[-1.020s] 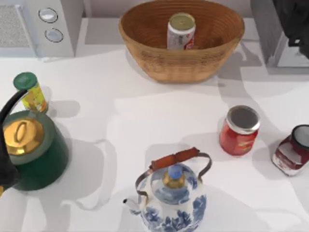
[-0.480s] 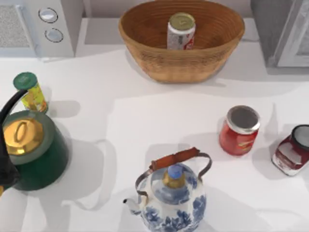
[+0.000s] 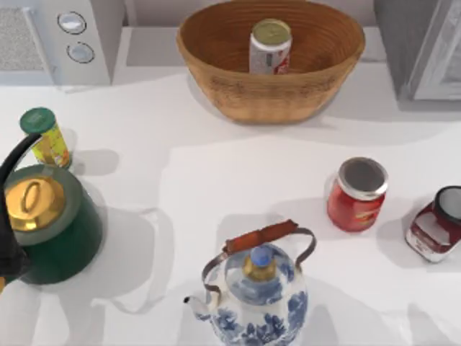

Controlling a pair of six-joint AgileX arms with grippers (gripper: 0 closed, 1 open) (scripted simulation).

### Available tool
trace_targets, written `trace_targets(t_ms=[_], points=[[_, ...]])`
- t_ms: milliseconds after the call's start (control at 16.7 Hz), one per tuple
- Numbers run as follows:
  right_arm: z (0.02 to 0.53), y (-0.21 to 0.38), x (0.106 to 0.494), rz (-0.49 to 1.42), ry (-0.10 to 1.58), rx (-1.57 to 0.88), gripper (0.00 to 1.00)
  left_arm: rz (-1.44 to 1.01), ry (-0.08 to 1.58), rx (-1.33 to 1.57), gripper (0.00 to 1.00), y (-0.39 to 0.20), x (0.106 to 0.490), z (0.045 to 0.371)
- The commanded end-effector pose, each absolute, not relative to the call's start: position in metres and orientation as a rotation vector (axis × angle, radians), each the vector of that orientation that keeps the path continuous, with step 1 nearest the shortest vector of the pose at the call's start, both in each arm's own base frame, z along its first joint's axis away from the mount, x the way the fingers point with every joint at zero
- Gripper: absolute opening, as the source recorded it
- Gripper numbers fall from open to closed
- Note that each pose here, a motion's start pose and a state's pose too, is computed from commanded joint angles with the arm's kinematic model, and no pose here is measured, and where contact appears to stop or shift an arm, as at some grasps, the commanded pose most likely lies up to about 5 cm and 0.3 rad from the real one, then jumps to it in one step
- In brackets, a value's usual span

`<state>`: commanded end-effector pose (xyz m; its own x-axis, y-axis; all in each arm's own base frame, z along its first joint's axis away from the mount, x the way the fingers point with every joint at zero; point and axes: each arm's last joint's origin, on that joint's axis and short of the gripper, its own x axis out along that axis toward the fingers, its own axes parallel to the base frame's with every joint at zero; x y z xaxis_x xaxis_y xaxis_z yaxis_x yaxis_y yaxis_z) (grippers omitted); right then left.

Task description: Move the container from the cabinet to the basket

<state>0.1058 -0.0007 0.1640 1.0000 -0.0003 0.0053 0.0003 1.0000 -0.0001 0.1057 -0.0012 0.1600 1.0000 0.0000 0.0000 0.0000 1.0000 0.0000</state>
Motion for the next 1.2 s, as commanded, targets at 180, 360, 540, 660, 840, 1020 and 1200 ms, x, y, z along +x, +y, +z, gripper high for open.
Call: trace_targets(t_ms=[180, 360, 540, 660, 840, 1020, 1200], points=[[0.16, -0.001, 0.106, 0.0, 0.0, 0.0, 1.0, 0.0, 0.0, 0.0, 1.0, -0.001, 0.106, 0.16], [0.16, -0.001, 0.106, 0.001, 0.001, 0.0, 1.0, 0.0, 0.0, 0.0, 1.0, -0.001, 0.106, 0.16], [0.162, -0.004, 0.107, -0.015, -0.002, 0.003, 1.0, 0.0, 0.0, 0.0, 1.0, -0.001, 0.106, 0.16], [0.167, -0.011, 0.111, -0.053, -0.011, 0.009, 1.0, 0.0, 0.0, 0.0, 1.0, -0.001, 0.106, 0.16], [0.179, -0.032, 0.12, -0.149, -0.025, 0.016, 1.0, 0.0, 0.0, 0.0, 1.0, -0.001, 0.106, 0.16], [0.187, -0.071, 0.129, -0.278, -0.012, 0.027, 1.0, 0.0, 0.0, 0.0, 1.0, -0.001, 0.106, 0.16], [0.186, -0.115, 0.132, -0.351, 0.009, 0.045, 1.0, 0.0, 0.0, 0.0, 1.0, -0.001, 0.106, 0.16]])
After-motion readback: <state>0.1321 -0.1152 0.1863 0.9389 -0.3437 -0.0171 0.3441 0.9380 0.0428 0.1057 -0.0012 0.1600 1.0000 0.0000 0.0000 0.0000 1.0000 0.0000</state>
